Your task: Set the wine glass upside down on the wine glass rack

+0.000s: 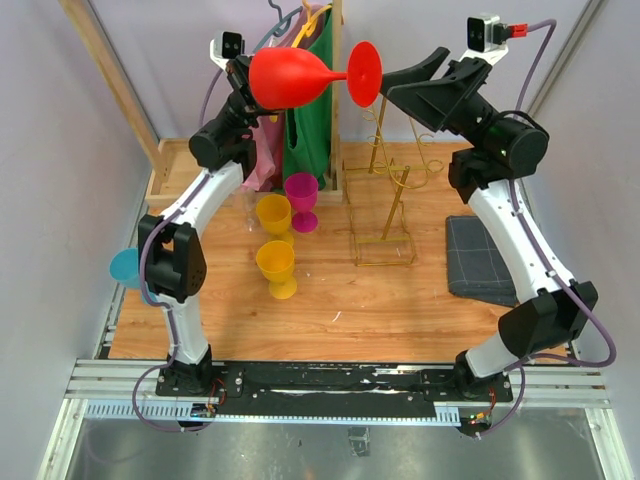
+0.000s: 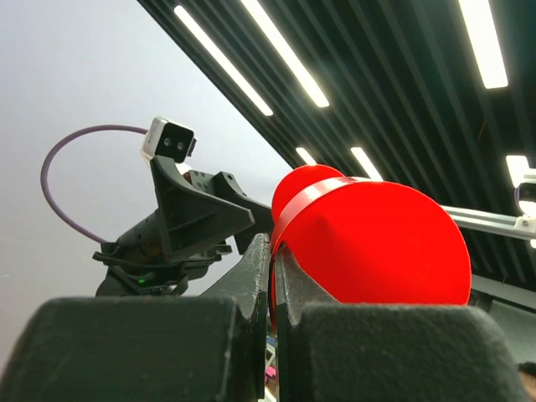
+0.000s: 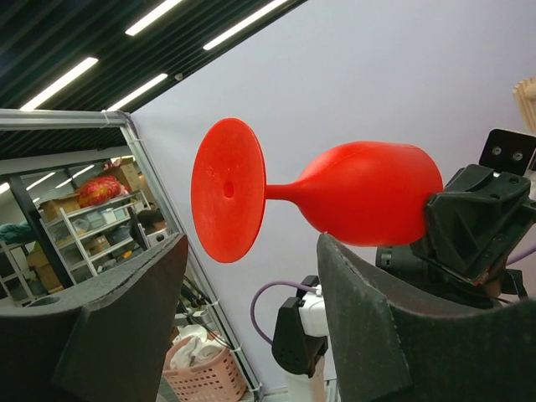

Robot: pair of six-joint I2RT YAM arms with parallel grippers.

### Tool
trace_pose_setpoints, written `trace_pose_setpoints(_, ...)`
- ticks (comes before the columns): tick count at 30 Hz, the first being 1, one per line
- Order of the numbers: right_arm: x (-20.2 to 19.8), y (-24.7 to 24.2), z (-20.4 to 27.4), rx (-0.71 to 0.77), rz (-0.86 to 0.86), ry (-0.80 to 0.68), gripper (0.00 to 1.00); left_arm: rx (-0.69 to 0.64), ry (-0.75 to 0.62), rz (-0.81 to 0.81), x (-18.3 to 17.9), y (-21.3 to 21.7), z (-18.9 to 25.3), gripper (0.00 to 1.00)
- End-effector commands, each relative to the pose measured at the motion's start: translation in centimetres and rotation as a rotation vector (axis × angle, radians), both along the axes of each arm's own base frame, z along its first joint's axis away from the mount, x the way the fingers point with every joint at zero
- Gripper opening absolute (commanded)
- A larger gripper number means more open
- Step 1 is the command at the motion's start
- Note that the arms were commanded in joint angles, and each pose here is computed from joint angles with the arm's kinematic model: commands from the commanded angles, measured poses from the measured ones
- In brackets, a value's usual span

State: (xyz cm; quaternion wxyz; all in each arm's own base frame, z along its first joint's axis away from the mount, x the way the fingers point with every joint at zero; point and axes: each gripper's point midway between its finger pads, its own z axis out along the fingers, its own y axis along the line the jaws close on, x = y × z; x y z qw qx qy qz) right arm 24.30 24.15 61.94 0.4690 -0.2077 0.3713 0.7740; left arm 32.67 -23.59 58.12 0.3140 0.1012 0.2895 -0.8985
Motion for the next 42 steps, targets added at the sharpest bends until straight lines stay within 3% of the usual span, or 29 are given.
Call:
trace_pose_setpoints(1,-1.5,0.5,1.4,0.026,0.035,-0.050,0.65,-0.082,-0.151,-0.020,-3.1,1.7,0.5,0.00)
trace_pose_setpoints(13,-1.7,1.9,1.7,0.027,0.093,-0.049,0.55,-0.111,-0.156,-0.068,-3.4,2.2,0.0,0.00)
trace_pose_setpoints(16,-1.9,1.9,1.8,0.027,0.094,-0.053,0.45,-0.112,-0.158,-0.070,-3.5,2.2,0.1,0.00)
trace_pose_setpoints(23,-1.9,2.0,1.8,0.024,0.089,-0.055,0.32,-0.101,-0.165,-0.069,-3.7,2.1,0.0,0.00)
trace_pose_setpoints(31,-2.1,2.2,2.0,0.032,0.094,-0.051,0.02,-0.076,-0.171,-0.069,-4.0,1.8,-0.2,0.00)
trace_pose_setpoints(33,-2.1,2.1,2.0,0.032,0.095,-0.050,0.01,-0.073,-0.174,-0.065,-4.0,1.7,-0.3,0.01)
trace_pose_setpoints(38,-2.6,1.9,2.2,0.035,0.096,-0.066,0.01,-0.044,-0.164,-0.042,-3.8,1.4,-0.7,0.14)
trace_pose_setpoints(42,-3.2,1.6,2.5,0.034,0.095,-0.080,0.01,-0.004,-0.176,-0.009,-3.6,1.1,-1.0,0.31)
